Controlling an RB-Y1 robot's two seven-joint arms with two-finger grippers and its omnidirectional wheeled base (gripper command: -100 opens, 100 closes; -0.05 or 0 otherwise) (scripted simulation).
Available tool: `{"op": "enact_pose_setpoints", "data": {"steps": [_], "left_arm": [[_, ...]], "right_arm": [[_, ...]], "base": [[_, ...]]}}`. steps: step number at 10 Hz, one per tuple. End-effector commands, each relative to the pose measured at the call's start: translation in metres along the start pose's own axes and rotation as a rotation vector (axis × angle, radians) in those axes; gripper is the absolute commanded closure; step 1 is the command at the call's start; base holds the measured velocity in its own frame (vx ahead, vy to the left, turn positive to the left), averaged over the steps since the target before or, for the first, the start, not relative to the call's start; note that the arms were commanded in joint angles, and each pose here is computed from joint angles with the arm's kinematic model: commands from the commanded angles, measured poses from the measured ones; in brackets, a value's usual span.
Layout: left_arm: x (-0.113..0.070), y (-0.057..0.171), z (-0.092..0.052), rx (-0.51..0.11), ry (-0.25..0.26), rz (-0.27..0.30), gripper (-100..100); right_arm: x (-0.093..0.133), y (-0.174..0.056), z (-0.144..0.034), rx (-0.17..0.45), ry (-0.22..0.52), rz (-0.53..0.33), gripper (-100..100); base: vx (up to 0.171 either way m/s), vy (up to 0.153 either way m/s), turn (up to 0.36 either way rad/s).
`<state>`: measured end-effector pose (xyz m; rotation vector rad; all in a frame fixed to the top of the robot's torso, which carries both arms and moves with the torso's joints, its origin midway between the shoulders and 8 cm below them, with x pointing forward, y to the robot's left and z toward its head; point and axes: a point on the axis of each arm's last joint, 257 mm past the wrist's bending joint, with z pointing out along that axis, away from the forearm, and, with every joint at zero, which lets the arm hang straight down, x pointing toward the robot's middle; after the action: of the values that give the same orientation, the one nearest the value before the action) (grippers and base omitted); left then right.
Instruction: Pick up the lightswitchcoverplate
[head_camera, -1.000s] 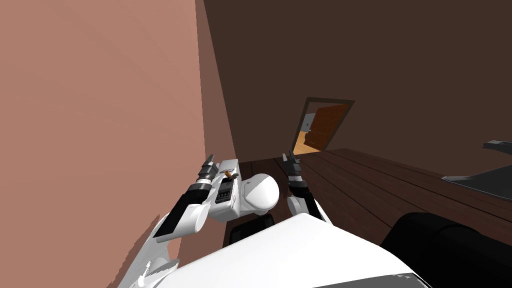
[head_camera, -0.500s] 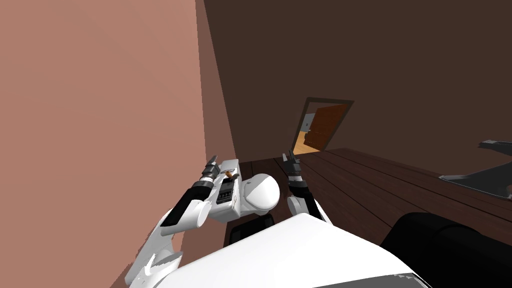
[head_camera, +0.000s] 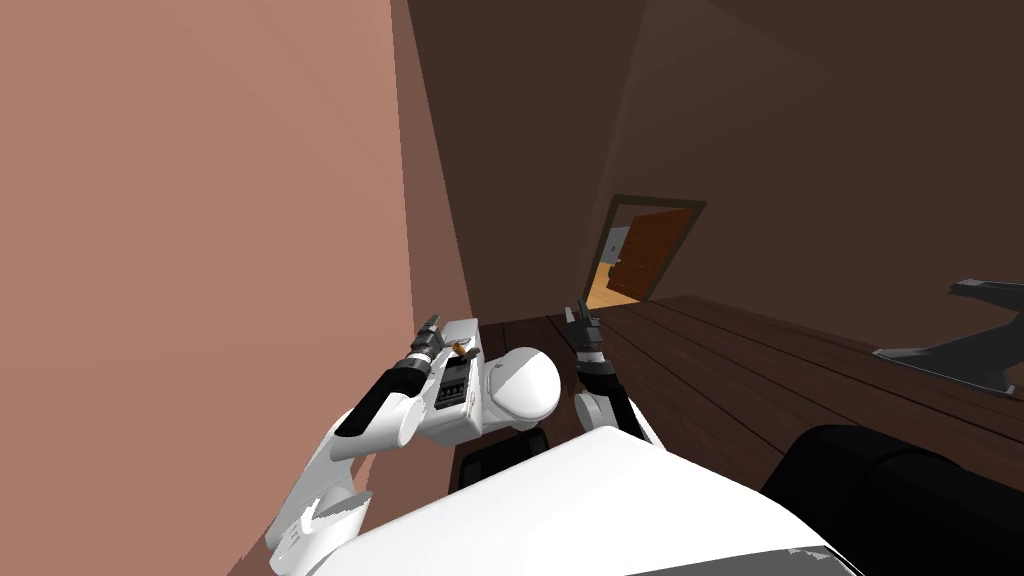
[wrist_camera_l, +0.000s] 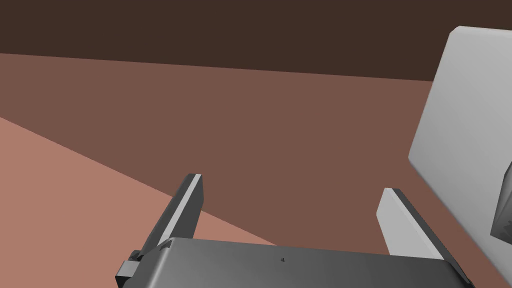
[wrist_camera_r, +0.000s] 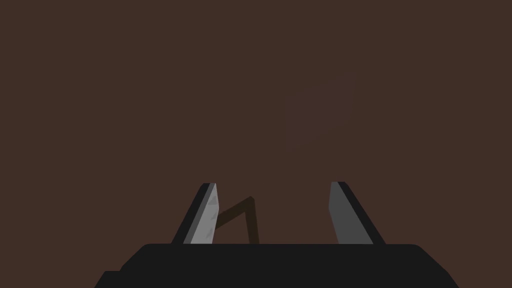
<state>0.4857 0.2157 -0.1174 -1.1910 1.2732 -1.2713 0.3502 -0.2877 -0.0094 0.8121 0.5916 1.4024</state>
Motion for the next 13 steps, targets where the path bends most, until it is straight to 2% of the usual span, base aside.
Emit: {"op": "enact_pose_setpoints", "data": {"steps": [1, 6, 13], "left_arm": [[0.0, 0.009, 0.003, -0.038, 0.0, -0.004, -100], [0.004, 0.04, 0.012, -0.166, 0.007, -0.027, -100], [0.007, 0.079, 0.013, -0.335, 0.008, -0.042, -100]], "right_arm": [[0.0, 0.0, 0.0, 0.0, 0.0, 0.0, 0], [0.0, 0.0, 0.0, 0.0, 0.0, 0.0, 0], [0.0, 0.0, 0.0, 0.0, 0.0, 0.0, 0]], "base": [[0.007, 0.021, -0.011], [0.008, 0.023, -0.011], [0.006, 0.021, -0.01]]}}
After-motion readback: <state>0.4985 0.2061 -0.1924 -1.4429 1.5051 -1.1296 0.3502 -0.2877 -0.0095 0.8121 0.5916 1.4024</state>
